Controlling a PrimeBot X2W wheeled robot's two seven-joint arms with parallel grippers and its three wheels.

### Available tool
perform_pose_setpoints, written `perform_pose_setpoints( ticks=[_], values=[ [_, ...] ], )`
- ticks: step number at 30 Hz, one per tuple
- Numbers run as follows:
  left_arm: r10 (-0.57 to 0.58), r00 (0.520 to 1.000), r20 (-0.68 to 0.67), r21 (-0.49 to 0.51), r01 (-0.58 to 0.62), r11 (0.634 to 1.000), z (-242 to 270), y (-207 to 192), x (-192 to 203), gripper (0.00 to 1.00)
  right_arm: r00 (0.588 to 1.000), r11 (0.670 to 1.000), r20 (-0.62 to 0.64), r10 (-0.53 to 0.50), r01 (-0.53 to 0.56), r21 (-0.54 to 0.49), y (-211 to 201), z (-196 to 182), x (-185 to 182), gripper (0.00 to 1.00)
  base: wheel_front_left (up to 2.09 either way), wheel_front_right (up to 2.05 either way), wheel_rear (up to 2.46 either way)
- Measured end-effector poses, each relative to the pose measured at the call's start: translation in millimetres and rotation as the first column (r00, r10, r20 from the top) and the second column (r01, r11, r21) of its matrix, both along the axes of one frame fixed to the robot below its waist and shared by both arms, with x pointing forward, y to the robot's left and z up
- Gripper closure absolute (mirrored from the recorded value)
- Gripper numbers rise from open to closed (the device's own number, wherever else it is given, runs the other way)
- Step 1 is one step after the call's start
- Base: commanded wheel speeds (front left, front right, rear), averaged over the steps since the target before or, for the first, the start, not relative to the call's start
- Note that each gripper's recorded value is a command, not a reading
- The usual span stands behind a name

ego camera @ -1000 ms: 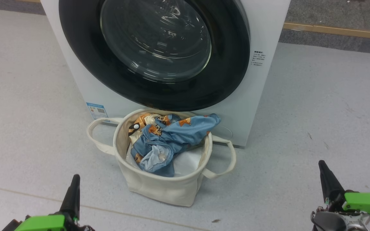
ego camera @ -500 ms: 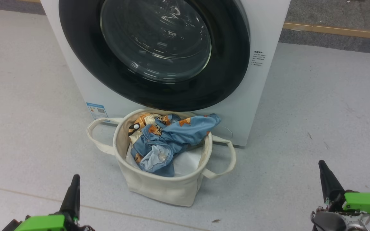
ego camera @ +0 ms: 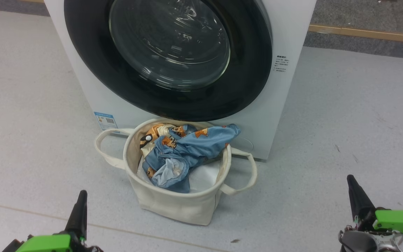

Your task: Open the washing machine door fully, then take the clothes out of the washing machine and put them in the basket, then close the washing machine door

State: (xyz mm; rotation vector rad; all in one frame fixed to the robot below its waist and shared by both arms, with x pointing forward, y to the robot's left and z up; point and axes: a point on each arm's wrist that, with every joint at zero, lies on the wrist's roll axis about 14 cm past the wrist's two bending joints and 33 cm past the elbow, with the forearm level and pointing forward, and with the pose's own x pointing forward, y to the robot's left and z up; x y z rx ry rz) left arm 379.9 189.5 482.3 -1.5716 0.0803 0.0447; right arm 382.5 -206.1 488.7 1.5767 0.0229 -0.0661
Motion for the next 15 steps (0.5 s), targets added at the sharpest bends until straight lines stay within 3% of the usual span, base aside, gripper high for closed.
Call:
perform_pose_setpoints(
  ticks=[15],
  values=[
    [0.0, 1.0, 0.0, 0.0, 0.0, 1.0, 0.0, 0.0, 0.0, 1.0, 1.0, 1.0, 0.0, 0.0, 0.0, 0.0, 0.0, 0.0, 0.0, 1.0, 0.0, 0.0, 0.0]
  ],
)
